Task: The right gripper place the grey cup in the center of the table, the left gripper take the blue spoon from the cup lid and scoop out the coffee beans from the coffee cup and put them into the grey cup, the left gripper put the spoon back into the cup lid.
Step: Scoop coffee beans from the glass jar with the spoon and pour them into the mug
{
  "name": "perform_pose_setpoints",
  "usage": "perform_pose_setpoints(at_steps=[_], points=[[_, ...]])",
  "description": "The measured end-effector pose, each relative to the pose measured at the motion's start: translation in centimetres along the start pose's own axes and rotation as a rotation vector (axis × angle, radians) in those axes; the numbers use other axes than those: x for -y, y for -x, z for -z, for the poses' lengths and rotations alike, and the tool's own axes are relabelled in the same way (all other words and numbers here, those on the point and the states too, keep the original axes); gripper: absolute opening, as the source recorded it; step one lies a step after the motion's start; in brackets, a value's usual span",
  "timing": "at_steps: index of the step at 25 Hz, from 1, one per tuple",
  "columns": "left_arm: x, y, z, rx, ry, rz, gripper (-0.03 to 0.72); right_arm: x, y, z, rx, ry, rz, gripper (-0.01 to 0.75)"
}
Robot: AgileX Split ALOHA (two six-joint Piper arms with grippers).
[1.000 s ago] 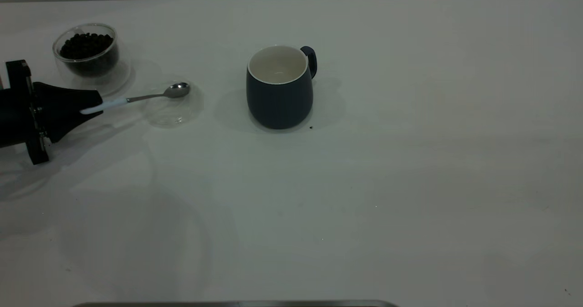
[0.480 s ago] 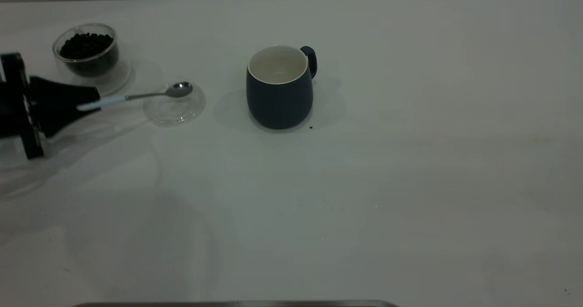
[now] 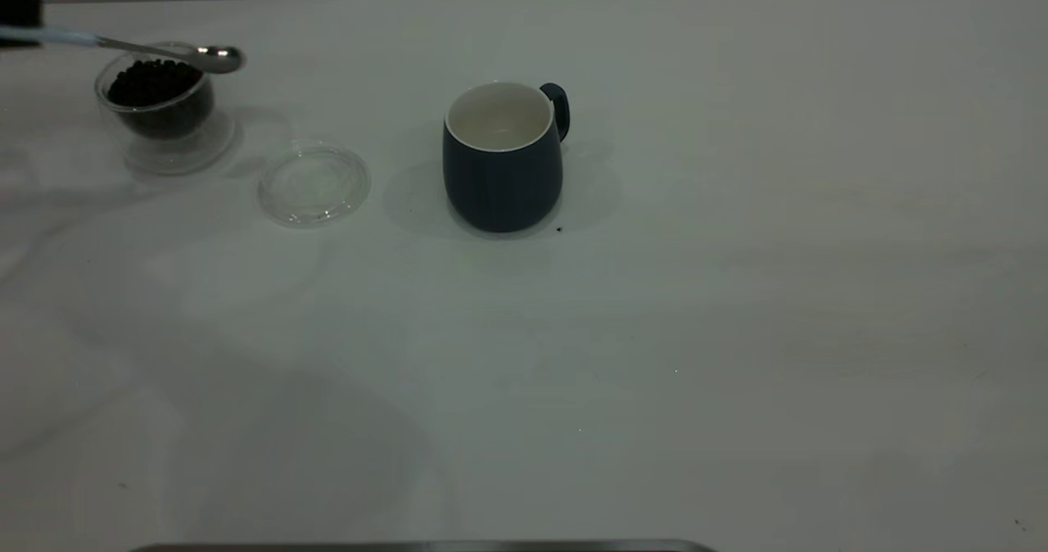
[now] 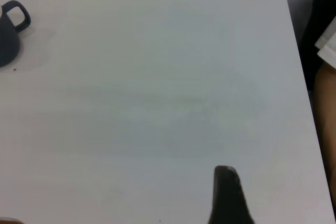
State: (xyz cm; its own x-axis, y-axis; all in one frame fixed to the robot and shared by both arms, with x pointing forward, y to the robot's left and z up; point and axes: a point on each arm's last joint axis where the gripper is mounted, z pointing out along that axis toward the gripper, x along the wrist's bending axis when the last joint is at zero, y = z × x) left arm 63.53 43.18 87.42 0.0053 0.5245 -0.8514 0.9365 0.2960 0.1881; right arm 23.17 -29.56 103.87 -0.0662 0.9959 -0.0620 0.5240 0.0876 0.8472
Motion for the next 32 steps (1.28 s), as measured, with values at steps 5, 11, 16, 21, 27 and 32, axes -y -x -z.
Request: perform_pose_setpoints(at_steps=[5, 11, 16, 21, 27, 32], points=[[-5.0, 2.2, 3.3, -0.187, 0.002, 0.002, 0.129, 0.0, 0.0, 0.0, 0.000, 0.000, 0.000, 0.462], [-7.4, 0.5, 2.9, -0.193, 0.047, 0.029, 0.129, 0.0, 0.0, 0.0, 0.000, 0.000, 0.000, 0.462], [-6.8, -2.6, 1.1, -0.163, 0.012, 0.012, 0.129, 0.0, 0.0, 0.0, 0.000, 0.000, 0.000, 0.462], [-6.8, -2.8, 0.9, -0.159, 0.009, -0.033, 0.129, 0.0, 0.0, 0.0, 0.000, 0.000, 0.000, 0.462], [-6.7, -2.8, 0.6, -0.183, -0.031, -0.143, 0.129, 0.0, 0.0, 0.0, 0.000, 0.000, 0.000, 0.462], [-6.4, -2.6, -0.5, -0.221, -0.093, -0.178, 0.129, 0.0, 0.0, 0.0, 0.000, 0.000, 0.000, 0.462]])
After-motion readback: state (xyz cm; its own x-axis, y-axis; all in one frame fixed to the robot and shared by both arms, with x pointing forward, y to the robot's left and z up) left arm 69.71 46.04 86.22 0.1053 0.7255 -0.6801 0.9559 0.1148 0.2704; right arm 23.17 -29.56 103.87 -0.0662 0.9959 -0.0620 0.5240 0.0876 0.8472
